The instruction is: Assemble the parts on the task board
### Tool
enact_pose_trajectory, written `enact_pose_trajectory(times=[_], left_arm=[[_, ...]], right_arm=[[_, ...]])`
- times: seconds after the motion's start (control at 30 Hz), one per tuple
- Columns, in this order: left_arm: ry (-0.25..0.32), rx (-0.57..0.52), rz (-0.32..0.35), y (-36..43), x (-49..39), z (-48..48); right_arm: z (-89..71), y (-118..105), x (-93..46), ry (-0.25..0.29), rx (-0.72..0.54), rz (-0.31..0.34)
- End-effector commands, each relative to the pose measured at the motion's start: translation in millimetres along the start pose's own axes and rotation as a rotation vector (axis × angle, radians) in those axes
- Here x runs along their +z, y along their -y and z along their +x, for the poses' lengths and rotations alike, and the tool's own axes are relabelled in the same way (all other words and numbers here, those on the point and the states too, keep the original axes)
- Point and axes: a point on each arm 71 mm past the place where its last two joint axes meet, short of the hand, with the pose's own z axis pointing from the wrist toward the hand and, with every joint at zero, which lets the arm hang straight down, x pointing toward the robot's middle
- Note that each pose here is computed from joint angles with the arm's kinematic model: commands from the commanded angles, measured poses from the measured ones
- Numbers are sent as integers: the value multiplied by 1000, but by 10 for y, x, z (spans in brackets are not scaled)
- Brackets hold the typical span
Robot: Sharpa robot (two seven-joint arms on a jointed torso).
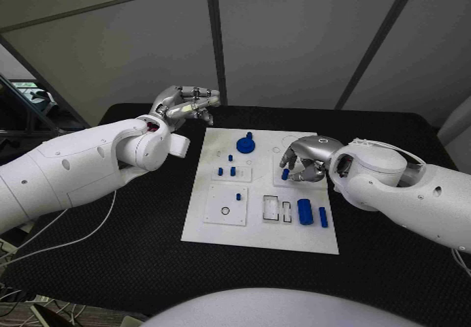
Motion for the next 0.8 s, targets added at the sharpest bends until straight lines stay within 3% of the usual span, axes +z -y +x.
enact_pose_trajectory(times=[0.03, 0.8], left_arm=[[-10, -8, 17, 21, 6, 12], [-14, -9, 8, 15, 4, 14]], right_arm=[[1, -16, 9, -3, -10, -11], [75, -54, 77, -32, -17, -11]])
